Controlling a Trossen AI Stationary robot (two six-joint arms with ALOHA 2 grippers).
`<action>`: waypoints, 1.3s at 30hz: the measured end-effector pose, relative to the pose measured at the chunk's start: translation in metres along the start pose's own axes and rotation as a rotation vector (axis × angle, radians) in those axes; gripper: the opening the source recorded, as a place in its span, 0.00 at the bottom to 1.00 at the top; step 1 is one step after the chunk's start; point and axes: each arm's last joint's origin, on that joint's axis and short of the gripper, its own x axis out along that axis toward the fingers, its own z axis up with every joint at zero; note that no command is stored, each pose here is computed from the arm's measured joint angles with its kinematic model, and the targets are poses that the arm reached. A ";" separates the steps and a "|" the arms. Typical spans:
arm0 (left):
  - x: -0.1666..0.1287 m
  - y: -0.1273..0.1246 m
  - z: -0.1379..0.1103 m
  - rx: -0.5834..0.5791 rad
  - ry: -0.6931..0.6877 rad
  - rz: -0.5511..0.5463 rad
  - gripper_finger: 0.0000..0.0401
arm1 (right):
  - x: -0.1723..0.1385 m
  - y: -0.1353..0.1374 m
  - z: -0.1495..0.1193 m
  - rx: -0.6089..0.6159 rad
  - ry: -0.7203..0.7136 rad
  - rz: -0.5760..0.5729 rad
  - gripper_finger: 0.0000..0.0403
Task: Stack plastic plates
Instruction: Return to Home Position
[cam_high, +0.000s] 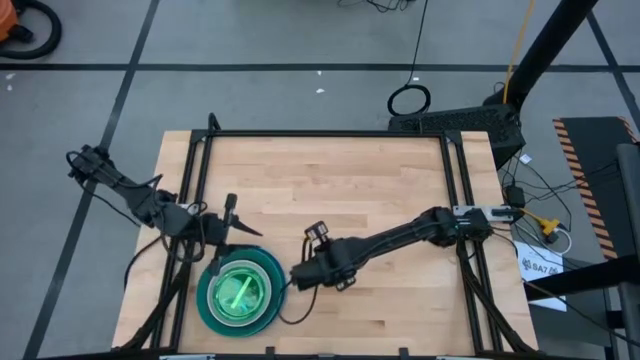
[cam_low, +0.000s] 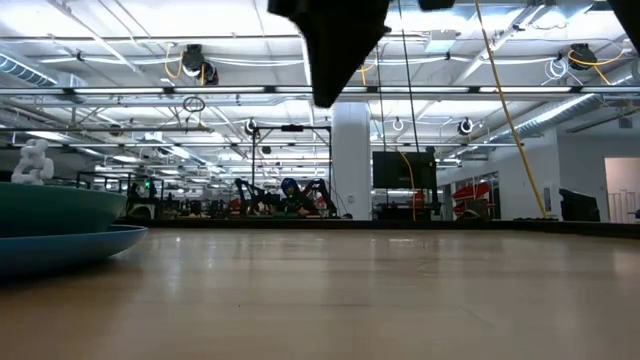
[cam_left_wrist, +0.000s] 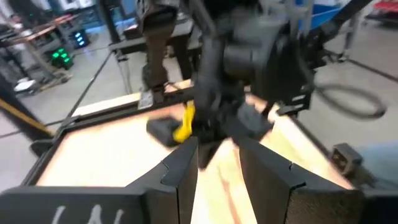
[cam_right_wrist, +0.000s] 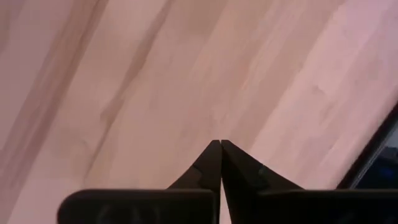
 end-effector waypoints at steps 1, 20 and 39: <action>0.001 0.001 0.000 -0.001 0.005 0.014 0.32 | -0.005 -0.003 -0.005 0.005 0.006 0.004 0.01; 0.031 -0.001 -0.005 0.022 0.025 0.069 0.32 | -0.028 0.001 -0.135 0.180 -0.546 -0.118 0.00; 0.050 0.086 -0.032 0.006 0.196 0.329 0.32 | 0.029 0.048 -0.305 0.445 -1.233 -0.356 0.00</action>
